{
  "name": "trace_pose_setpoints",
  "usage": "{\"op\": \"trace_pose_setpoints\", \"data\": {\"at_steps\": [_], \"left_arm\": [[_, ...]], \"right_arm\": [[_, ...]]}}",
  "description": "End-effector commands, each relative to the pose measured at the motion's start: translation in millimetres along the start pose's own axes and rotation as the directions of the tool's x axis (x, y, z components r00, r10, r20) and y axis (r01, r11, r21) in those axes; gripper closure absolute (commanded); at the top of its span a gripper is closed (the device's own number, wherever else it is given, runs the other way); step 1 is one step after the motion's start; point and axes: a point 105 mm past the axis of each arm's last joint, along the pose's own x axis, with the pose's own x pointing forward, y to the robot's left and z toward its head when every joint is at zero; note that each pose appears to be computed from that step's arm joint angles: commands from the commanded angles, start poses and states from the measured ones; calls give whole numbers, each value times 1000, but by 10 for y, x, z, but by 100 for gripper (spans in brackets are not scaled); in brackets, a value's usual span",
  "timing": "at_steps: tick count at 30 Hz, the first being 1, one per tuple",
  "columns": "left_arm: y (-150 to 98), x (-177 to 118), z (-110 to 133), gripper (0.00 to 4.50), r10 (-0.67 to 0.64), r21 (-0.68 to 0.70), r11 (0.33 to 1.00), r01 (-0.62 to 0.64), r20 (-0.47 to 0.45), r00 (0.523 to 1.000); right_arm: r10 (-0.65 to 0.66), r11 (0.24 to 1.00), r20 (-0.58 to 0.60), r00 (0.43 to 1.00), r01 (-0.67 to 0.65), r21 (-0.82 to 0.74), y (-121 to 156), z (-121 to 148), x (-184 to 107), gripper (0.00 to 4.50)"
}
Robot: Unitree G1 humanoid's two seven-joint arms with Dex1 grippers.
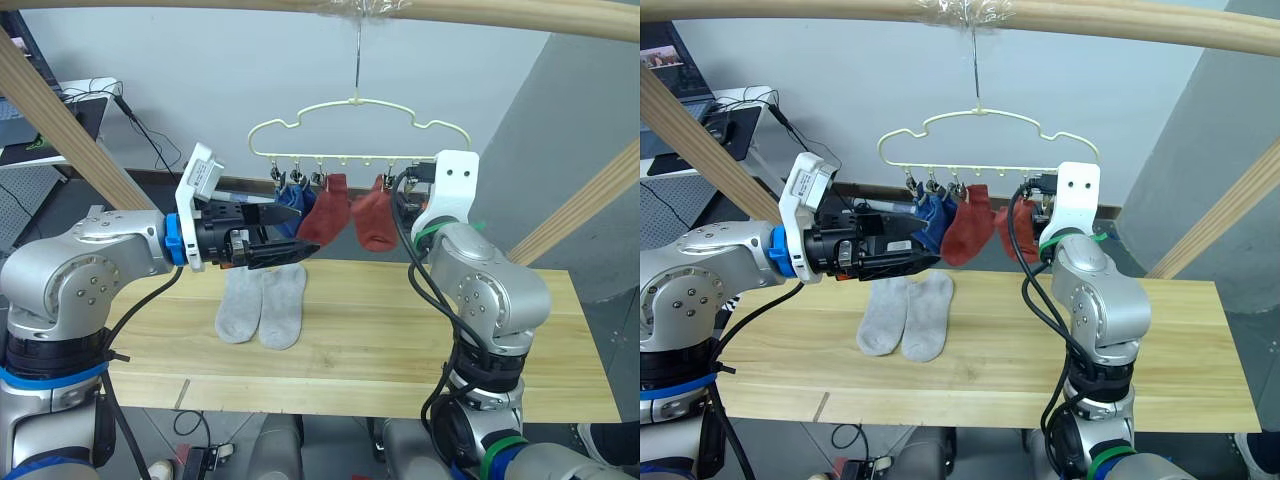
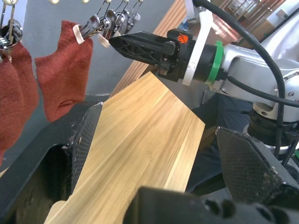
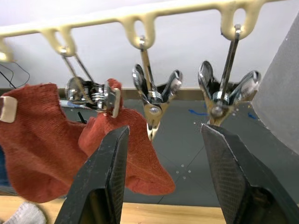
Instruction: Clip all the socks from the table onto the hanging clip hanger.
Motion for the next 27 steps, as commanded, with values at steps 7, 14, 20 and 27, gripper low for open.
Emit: {"op": "trace_pose_setpoints", "data": {"at_steps": [7,14,20,27], "left_arm": [[-70,-70,81,0,20,54,998,-21,19,1000],[-59,-66,71,0,31,56,998,-33,20,999],[-52,-67,71,0,40,58,997,-41,22,999],[-50,-61,62,0,46,58,997,-48,25,999]], "right_arm": [[35,999,73,997,-36,22,80,188,5,197],[36,999,79,996,-37,19,86,199,18,235],[37,999,80,996,-39,17,84,210,37,235],[39,999,92,995,-40,16,90,253,84,235]]}}
